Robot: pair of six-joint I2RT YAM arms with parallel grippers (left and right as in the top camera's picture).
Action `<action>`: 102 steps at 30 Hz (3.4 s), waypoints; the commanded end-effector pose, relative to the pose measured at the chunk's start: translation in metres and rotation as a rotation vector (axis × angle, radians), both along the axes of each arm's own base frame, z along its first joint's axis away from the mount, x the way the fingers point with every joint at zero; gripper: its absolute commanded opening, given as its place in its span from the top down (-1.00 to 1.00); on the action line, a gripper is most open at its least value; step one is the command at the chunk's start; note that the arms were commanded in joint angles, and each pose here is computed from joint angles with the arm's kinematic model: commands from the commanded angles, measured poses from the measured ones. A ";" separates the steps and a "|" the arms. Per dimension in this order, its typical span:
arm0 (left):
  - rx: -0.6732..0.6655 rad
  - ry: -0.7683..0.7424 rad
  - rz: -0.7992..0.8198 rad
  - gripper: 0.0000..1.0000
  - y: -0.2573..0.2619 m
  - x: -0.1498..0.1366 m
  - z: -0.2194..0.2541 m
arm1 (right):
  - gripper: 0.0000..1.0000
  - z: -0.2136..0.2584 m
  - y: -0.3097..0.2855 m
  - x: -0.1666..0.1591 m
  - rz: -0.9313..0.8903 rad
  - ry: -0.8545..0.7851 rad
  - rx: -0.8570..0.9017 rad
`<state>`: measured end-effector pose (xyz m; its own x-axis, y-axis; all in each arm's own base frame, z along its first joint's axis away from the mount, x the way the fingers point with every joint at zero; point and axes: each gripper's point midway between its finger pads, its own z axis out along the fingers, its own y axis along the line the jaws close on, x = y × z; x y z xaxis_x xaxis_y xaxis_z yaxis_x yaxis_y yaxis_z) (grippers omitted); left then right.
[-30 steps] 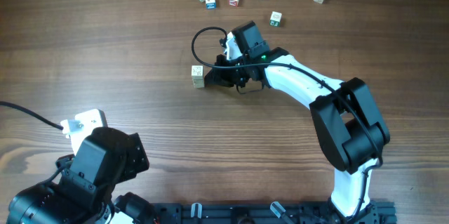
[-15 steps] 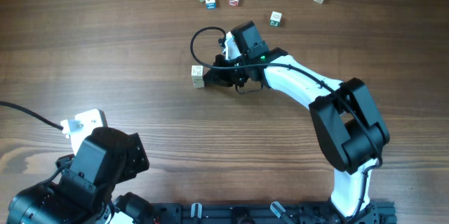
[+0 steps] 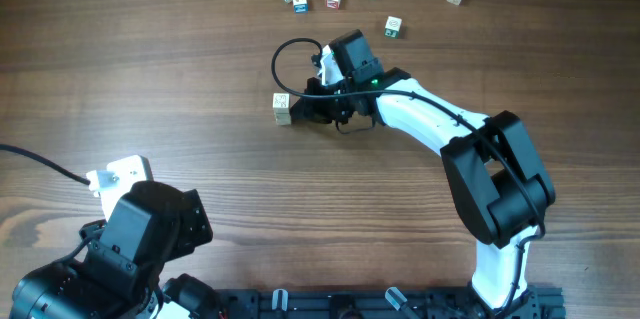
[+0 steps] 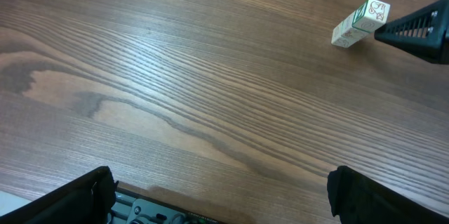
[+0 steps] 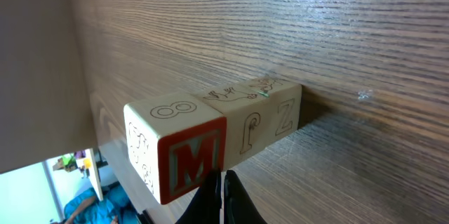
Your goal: Form a tower
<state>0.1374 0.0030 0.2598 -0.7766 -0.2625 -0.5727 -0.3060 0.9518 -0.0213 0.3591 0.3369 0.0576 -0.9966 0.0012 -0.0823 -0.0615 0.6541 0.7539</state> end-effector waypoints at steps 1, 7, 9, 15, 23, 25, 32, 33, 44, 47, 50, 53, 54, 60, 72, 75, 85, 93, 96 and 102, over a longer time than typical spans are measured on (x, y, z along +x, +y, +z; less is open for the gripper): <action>0.021 -0.009 0.004 -1.00 0.003 0.001 0.001 | 0.91 -0.020 -0.018 0.000 -0.046 0.043 -0.077; 0.021 -0.009 0.004 -1.00 0.003 0.001 0.001 | 0.91 0.006 -0.124 0.029 -0.331 -0.068 -0.450; 0.021 -0.009 0.004 -1.00 0.003 0.001 0.001 | 0.91 0.033 -0.152 0.029 -0.407 -0.140 -0.555; 0.021 -0.009 0.004 -1.00 0.003 0.001 0.001 | 0.45 0.143 -0.210 0.001 -0.548 -0.375 -0.652; 0.021 -0.009 0.004 -1.00 0.003 0.001 0.001 | -0.99 0.219 -0.249 -0.057 -0.364 -0.653 -0.760; 0.021 -0.009 0.004 -1.00 0.003 0.001 0.001 | -0.99 0.224 -0.265 -0.066 -0.303 -0.702 -0.864; 0.021 -0.009 0.004 -1.00 0.003 0.001 0.001 | -0.99 0.248 -0.313 -0.094 -0.417 -0.732 -0.985; 0.021 -0.009 0.004 -1.00 0.003 0.001 0.001 | -0.99 0.255 -0.316 -0.098 -0.439 -0.751 -0.972; 0.021 -0.009 0.004 -1.00 0.003 0.001 0.001 | -0.99 0.314 -0.328 -0.124 -0.441 -1.254 -0.813; 0.021 -0.009 0.004 -1.00 0.003 0.001 0.001 | -1.00 0.278 -0.315 -0.132 -0.441 -1.451 -0.672; 0.021 -0.009 0.004 -1.00 0.003 0.001 0.001 | -1.00 0.246 -0.312 -0.146 -0.514 -1.634 -0.622; 0.021 -0.009 0.004 -1.00 0.003 0.001 0.001 | -0.99 0.219 -0.322 -0.138 -0.638 -1.614 -0.572; 0.021 -0.009 0.004 -1.00 0.003 0.001 0.001 | -1.00 0.213 -0.325 -0.135 -0.661 -1.606 -0.565; 0.021 -0.009 0.004 -1.00 0.003 0.001 0.001 | -0.99 0.156 -0.332 -0.116 -0.726 -1.538 -0.540; 0.021 -0.009 0.004 -1.00 0.003 0.001 0.001 | -1.00 0.118 -0.335 -0.112 -0.687 -1.386 -0.592; 0.021 -0.009 0.004 -1.00 0.003 0.001 0.001 | -0.99 0.118 -0.335 -0.112 -0.686 -1.386 -0.593; 0.021 -0.009 0.004 -1.00 0.003 0.001 0.001 | -0.99 0.118 -0.335 -0.112 -0.687 -1.386 -0.592; 0.022 -0.016 0.004 -1.00 0.005 -0.001 0.002 | -1.00 0.118 -0.335 -0.112 -0.687 -1.386 -0.592; -0.001 -0.036 0.018 -1.00 0.008 -0.005 0.004 | -0.99 0.118 -0.335 -0.112 -0.687 -1.386 -0.592; -0.056 -0.226 0.102 -1.00 0.019 0.003 0.029 | -0.99 0.118 -0.335 -0.112 -0.687 -1.386 -0.592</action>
<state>0.1283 0.0155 0.2703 -0.7033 -0.3214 -0.6341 -0.3449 0.9342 -0.0910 0.2473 0.0044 0.1729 -0.0106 0.0120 -0.9999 -0.0437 0.9990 0.0125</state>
